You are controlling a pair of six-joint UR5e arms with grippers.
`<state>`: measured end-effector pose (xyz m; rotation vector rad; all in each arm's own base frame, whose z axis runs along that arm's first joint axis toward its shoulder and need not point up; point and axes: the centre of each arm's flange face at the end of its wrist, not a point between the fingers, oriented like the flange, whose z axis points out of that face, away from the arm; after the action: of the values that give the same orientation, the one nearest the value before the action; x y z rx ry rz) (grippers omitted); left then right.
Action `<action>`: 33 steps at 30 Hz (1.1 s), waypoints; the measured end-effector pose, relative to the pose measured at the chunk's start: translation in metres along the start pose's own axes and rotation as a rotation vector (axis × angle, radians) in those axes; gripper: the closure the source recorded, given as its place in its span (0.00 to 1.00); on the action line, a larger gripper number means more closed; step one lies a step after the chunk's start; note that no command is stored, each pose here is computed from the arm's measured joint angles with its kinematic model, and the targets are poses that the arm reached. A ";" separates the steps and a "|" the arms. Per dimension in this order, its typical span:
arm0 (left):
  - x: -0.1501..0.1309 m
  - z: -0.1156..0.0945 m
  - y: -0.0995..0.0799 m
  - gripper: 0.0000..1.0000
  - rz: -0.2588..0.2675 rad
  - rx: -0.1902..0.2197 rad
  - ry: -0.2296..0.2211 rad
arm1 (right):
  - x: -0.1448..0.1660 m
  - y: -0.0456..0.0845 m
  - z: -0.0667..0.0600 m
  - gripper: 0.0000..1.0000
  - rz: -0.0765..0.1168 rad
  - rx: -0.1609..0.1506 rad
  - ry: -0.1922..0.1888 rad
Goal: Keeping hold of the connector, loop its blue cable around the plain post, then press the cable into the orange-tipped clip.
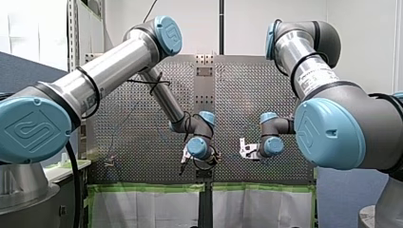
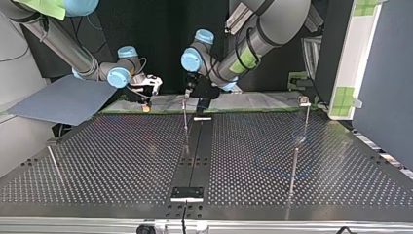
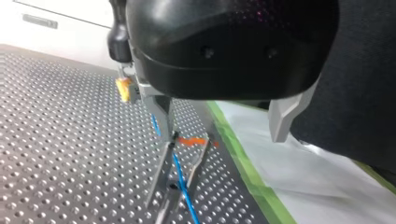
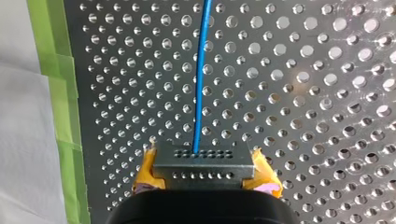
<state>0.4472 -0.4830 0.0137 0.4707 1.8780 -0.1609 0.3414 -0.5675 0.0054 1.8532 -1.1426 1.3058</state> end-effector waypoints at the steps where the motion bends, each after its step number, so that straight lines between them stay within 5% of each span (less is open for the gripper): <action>1: 0.000 0.000 -0.001 0.00 -0.002 0.001 -0.003 | 0.000 0.000 0.000 1.00 0.000 0.001 0.000; 33: -0.004 0.001 -0.004 0.00 -0.021 -0.034 -0.047 | -0.002 0.001 0.002 1.00 0.007 0.019 0.011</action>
<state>0.4474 -0.4884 0.0168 0.4205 1.8372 -0.1523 0.3410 -0.5695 0.0028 1.8546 -1.1359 1.3337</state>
